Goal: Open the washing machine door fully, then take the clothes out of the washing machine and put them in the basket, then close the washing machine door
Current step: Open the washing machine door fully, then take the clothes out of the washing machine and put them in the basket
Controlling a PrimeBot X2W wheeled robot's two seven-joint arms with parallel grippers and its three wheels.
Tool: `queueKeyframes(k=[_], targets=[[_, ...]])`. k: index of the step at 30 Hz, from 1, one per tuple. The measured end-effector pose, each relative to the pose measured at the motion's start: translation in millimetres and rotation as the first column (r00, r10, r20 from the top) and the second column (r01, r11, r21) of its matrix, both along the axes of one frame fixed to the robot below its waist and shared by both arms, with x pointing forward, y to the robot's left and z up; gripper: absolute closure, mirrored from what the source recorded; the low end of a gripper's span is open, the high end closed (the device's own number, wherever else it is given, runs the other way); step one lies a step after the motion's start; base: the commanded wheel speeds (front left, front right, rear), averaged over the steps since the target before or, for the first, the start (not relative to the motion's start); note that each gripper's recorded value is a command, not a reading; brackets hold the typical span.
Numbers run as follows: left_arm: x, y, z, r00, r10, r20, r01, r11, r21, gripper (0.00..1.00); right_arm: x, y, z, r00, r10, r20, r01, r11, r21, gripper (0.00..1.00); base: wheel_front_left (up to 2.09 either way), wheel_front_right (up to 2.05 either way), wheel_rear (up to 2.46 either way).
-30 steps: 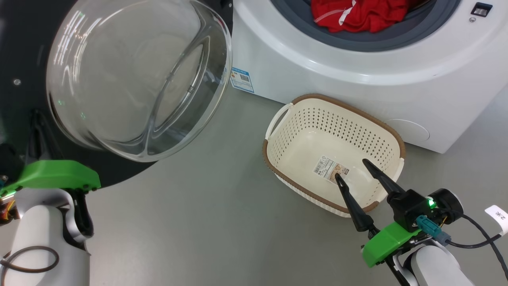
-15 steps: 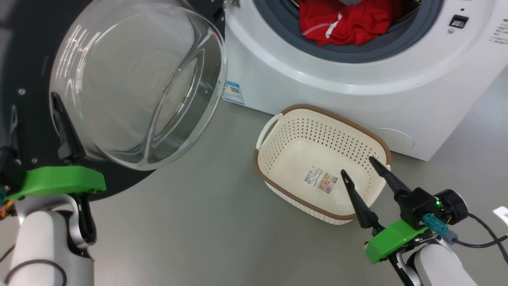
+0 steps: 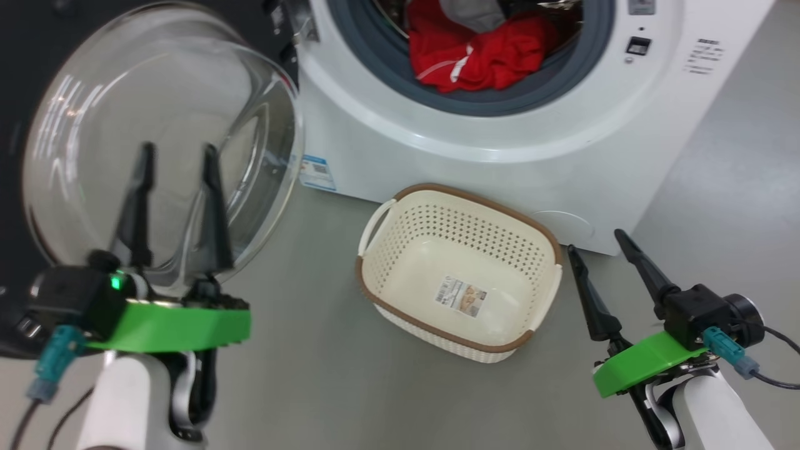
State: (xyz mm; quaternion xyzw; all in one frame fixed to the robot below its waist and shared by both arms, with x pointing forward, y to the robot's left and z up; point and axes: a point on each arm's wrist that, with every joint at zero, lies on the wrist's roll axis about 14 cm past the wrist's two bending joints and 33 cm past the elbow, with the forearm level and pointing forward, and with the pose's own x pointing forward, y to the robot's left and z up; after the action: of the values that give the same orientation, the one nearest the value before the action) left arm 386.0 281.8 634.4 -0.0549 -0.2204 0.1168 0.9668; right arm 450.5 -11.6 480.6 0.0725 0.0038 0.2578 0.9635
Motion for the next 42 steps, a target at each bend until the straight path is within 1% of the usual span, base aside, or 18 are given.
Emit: queueKeyframes(k=[4, 8, 11, 14, 15, 20, 25, 29, 35, 42], targets=[[9, -26, -14, 0.995, -0.098, -0.028, 0.097, 0.995, -0.030, 0.00, 3, -24, 10, 0.997, -0.073, 0.027, 0.073, 0.997, 0.010, 0.00, 0.00, 0.00, 0.00], [17, -47, -23, 0.983, -0.183, -0.032, 0.179, 0.980, -0.092, 0.00, 0, -49, 21, 0.988, -0.145, 0.050, 0.144, 0.989, 0.022, 0.00, 0.00, 0.00, 0.00], [20, -58, -38, 0.973, -0.218, -0.072, 0.210, 0.972, -0.102, 0.00, -9, -65, 20, 0.981, -0.187, 0.044, 0.186, 0.982, 0.022, 0.00, 0.00, 0.00, 0.00], [23, -72, -47, 0.959, -0.264, -0.098, 0.256, 0.962, -0.092, 0.00, -18, -81, 23, 0.972, -0.228, 0.051, 0.227, 0.974, 0.024, 0.00, 0.00, 0.00, 0.00], [23, -72, -47, 0.959, -0.264, -0.098, 0.256, 0.962, -0.092, 0.00, -18, -81, 23, 0.972, -0.228, 0.051, 0.227, 0.974, 0.024, 0.00, 0.00, 0.00, 0.00], [25, -93, -68, 0.934, -0.320, -0.158, 0.310, 0.947, -0.086, 0.00, -32, -109, 29, 0.952, -0.299, 0.066, 0.298, 0.954, 0.024, 0.00, 0.00, 0.00, 0.00], [26, -112, -83, 0.907, -0.372, -0.199, 0.362, 0.928, -0.086, 0.00, -47, -142, 35, 0.920, -0.384, 0.080, 0.383, 0.923, 0.026, 0.00, 0.00, 0.00, 0.00], [24, -125, -93, 0.887, -0.404, -0.225, 0.392, 0.915, -0.097, 0.00, -60, -159, 42, 0.898, -0.428, 0.101, 0.427, 0.904, 0.031, 0.00, 0.00, 0.00, 0.00], [16, -132, -101, 0.876, -0.413, -0.249, 0.401, 0.911, -0.098, 0.00, -80, -177, 44, 0.873, -0.475, 0.108, 0.474, 0.880, 0.032, 0.00, 0.00, 0.00, 0.00], [10, -133, -100, 0.874, -0.417, -0.249, 0.408, 0.909, -0.089, 0.00, -93, -191, 55, 0.847, -0.513, 0.138, 0.512, 0.858, 0.050, 0.00, 0.00, 0.00, 0.00]])
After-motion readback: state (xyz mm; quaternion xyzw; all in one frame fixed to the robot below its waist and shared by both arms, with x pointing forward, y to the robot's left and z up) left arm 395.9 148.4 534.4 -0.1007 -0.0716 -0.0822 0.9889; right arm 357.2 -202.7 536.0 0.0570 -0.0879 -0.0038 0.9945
